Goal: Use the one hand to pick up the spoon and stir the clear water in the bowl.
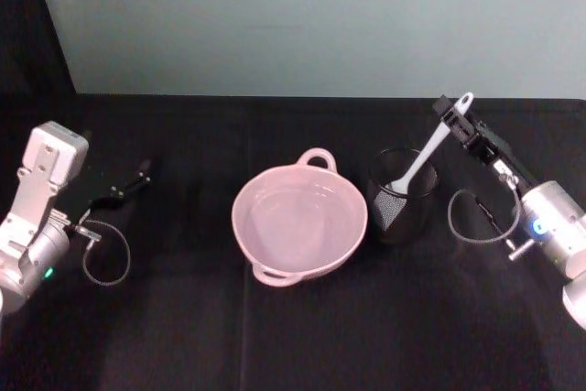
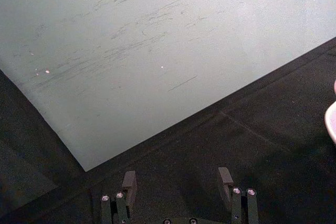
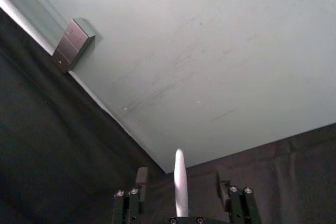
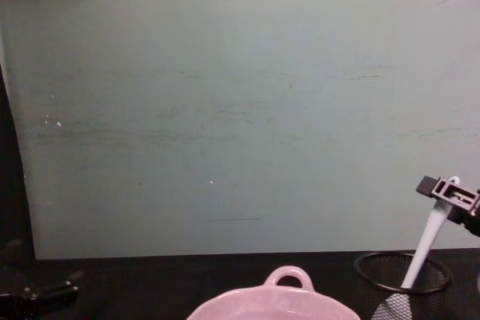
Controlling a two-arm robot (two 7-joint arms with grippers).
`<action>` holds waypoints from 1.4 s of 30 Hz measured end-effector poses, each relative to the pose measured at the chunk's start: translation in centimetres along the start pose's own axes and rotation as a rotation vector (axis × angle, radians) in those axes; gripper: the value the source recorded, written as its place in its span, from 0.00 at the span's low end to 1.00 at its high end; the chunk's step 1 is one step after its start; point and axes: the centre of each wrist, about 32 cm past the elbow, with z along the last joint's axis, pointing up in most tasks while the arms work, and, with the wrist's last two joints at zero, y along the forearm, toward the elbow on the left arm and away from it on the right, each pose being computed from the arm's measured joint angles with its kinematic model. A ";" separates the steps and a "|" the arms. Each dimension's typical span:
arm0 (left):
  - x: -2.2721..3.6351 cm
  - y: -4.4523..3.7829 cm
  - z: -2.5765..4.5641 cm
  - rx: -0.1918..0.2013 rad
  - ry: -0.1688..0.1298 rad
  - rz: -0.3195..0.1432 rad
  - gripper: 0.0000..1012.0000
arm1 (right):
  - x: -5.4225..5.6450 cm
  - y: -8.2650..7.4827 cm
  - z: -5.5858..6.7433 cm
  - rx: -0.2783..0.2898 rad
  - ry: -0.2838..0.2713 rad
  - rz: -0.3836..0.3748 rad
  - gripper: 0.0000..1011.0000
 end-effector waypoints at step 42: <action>0.00 0.00 0.00 0.000 0.000 0.000 1.00 | 0.6 -1.9 -0.2 -0.174 -1.073 -0.263 0.99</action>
